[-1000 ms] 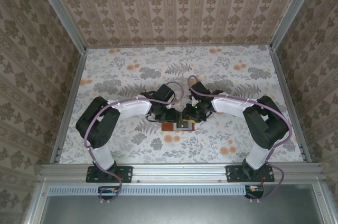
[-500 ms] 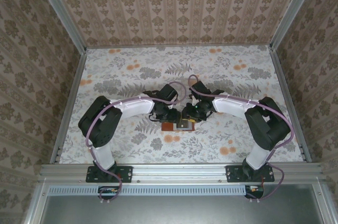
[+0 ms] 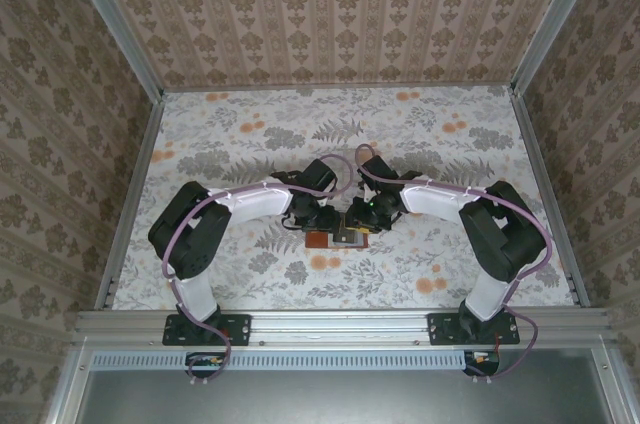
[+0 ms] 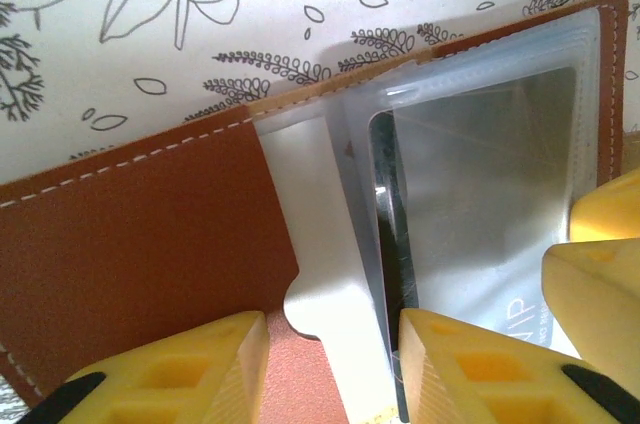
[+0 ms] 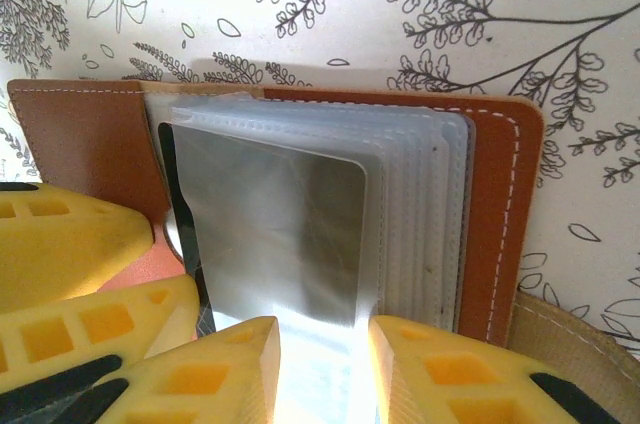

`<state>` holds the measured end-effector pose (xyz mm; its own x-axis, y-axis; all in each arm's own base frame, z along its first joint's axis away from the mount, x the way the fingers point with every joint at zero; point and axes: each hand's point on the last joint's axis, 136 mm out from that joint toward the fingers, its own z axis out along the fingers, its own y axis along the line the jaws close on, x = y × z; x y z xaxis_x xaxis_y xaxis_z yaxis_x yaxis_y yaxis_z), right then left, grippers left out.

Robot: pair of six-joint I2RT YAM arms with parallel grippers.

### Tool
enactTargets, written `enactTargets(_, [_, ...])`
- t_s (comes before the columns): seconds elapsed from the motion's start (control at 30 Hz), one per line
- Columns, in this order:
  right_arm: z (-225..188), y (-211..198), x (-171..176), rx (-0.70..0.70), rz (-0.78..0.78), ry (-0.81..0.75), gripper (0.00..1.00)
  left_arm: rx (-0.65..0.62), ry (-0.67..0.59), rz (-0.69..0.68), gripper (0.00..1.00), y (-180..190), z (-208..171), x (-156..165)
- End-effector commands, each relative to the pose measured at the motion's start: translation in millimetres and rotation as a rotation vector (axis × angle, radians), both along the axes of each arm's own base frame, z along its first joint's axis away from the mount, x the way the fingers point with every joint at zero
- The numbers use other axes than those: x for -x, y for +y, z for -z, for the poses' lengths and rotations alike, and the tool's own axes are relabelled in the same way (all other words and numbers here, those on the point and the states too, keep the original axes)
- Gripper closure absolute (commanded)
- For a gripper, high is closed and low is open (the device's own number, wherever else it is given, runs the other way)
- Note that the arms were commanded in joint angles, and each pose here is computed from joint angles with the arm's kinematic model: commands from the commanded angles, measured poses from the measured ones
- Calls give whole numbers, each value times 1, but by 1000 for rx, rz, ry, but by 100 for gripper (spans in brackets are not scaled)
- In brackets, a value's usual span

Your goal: Take the credit cards out of the card holder

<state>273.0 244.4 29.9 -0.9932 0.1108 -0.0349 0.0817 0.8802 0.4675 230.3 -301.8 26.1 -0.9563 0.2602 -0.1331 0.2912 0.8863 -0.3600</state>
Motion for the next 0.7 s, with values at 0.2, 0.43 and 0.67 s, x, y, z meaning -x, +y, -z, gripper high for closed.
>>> enactTargets(0.2, [7, -16, 3, 89, 4, 13, 67, -97, 23, 7, 65, 19, 9, 8])
enactTargets(0.43, [5, -16, 3, 89, 2, 10, 68, -74, -4, -2, 66, 17, -2, 3])
enactTargets(0.67, [5, -15, 2, 88, -2, 8, 68, 79, -48, -43, 63, 5, -27, -9])
